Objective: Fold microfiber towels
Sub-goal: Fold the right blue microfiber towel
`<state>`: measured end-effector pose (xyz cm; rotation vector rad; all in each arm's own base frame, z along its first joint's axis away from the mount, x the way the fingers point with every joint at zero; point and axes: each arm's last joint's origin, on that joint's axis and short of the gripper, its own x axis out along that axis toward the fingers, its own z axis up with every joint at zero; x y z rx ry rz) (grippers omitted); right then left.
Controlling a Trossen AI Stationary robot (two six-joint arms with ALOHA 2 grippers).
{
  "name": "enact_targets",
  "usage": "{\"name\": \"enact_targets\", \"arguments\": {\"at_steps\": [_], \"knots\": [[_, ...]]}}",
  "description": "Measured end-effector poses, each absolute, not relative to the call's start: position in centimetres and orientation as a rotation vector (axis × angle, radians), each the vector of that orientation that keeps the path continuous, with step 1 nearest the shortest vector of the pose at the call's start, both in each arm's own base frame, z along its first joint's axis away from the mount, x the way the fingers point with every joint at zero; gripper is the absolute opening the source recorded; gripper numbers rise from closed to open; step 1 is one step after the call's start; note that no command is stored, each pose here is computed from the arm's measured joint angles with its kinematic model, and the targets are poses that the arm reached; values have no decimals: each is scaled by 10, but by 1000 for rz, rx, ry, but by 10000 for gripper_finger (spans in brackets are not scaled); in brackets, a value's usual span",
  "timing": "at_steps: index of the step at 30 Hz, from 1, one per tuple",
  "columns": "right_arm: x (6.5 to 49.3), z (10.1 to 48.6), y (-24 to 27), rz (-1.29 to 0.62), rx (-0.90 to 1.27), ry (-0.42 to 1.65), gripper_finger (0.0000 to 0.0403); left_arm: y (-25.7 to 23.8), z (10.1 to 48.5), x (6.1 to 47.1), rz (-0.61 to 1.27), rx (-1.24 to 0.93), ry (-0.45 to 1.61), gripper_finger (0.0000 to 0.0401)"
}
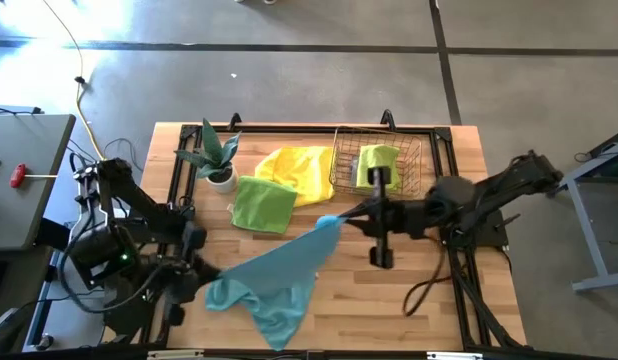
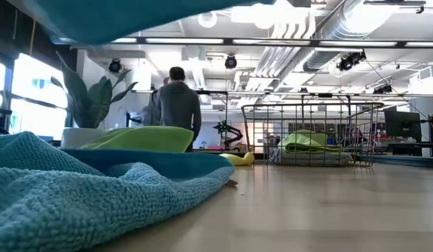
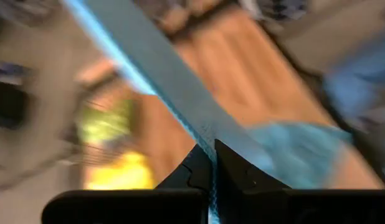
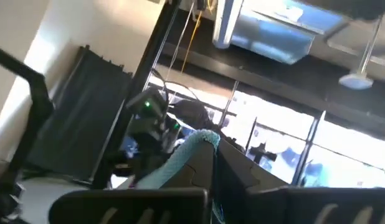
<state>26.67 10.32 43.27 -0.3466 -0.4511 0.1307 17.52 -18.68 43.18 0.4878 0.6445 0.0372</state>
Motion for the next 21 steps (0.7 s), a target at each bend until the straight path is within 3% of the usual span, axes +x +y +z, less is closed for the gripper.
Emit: {"name": "enact_targets", "arguments": {"at_steps": [3,10,16,21], "knots": [[254,434,102,149,-299,-355,0,-182,436,183,128,508,582,0],[227,412,101,140,-176,37,0,-167,433,208,182,326,629,0],[215,381,107,128,-80,353,0,-154,408,251,188,253,797,0],[203,360,107,10,-24,572,0,-141,374,295,208,287,953,0]]}}
